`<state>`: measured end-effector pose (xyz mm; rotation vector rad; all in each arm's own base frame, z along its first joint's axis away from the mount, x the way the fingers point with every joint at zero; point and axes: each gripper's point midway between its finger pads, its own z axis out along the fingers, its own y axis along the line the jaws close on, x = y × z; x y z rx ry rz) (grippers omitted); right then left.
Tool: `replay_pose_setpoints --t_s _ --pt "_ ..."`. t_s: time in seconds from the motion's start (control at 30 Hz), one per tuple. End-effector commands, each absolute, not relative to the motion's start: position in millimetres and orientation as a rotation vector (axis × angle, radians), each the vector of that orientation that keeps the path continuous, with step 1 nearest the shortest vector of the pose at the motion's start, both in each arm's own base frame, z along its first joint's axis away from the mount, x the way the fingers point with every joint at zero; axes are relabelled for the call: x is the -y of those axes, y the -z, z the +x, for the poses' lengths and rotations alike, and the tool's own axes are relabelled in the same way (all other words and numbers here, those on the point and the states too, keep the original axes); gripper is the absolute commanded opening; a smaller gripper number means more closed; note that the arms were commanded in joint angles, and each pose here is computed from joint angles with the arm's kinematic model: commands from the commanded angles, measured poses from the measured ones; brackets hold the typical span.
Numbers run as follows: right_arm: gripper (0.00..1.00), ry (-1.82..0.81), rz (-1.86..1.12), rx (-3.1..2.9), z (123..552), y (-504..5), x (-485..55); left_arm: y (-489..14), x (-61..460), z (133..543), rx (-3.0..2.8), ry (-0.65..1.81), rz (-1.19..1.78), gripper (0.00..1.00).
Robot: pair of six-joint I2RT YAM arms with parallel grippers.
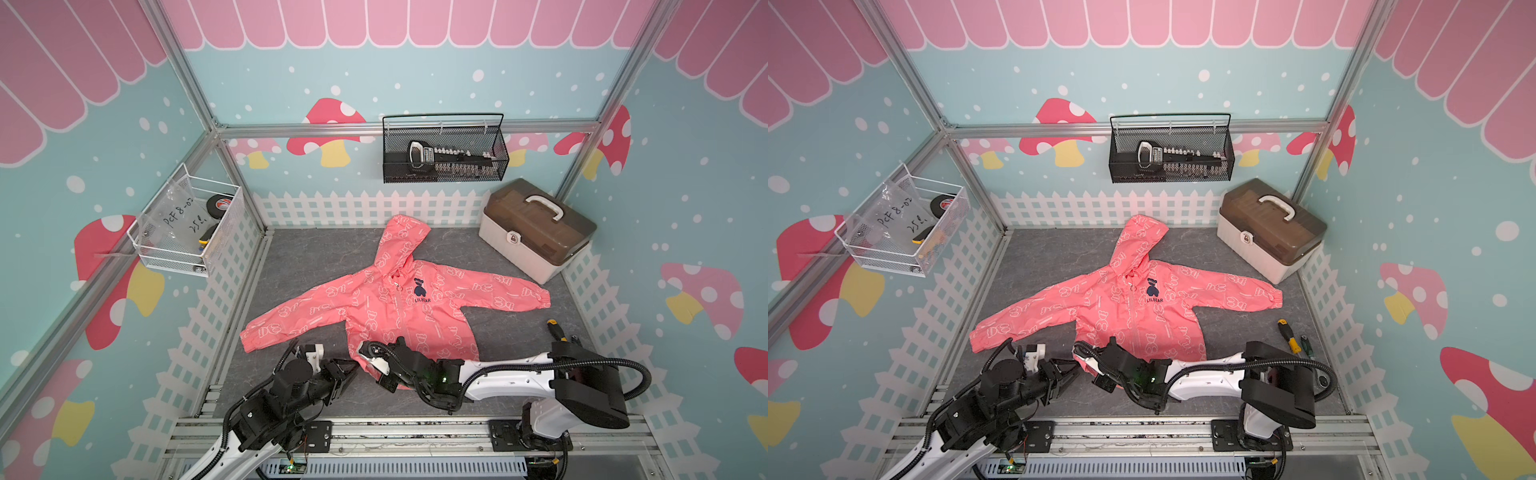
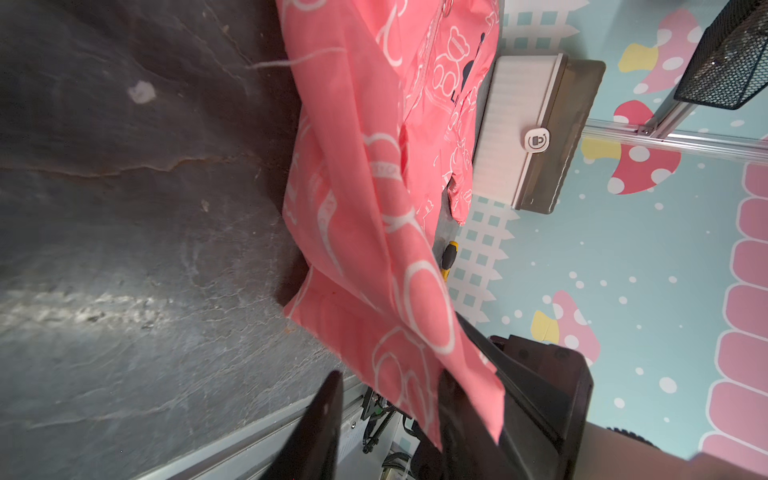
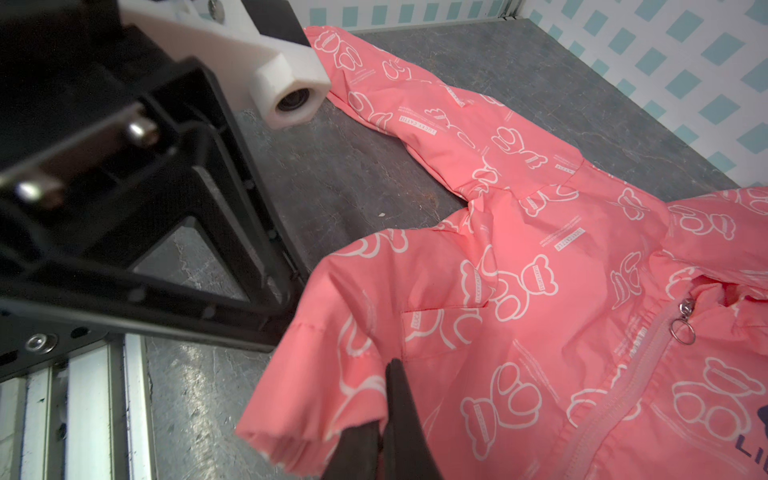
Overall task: Unzip the jacket
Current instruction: Flatten out the jacket at the center of the board.
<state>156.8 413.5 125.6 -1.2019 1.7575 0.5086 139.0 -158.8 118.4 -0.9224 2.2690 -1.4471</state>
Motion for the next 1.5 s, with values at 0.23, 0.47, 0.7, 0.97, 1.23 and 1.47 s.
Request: replay_pose_setpoints --t_s 0.23,0.47,0.7,0.97,1.23,1.47 --pt "0.00 -0.568 -1.200 -1.747 153 -120 -421 -121 147 139 -2.254 1.382 -0.966 0.49" --pt "0.03 -0.566 -1.205 -1.767 150 -112 -411 -125 133 136 -2.223 1.338 -0.989 0.43" --pt "0.47 -0.669 -1.251 -1.794 130 -122 -403 -147 111 133 -2.225 1.182 -0.931 0.35" --pt "0.59 -0.540 -1.098 -1.918 138 -164 -333 -167 100 137 -2.409 0.811 -0.674 0.41" --pt "0.77 -0.407 -0.271 -2.341 174 -130 -175 -119 109 121 -2.590 0.770 -0.667 0.56" --pt "0.78 -0.445 0.097 -2.538 164 -80 -118 -71 118 108 -2.650 0.852 -0.769 0.57"
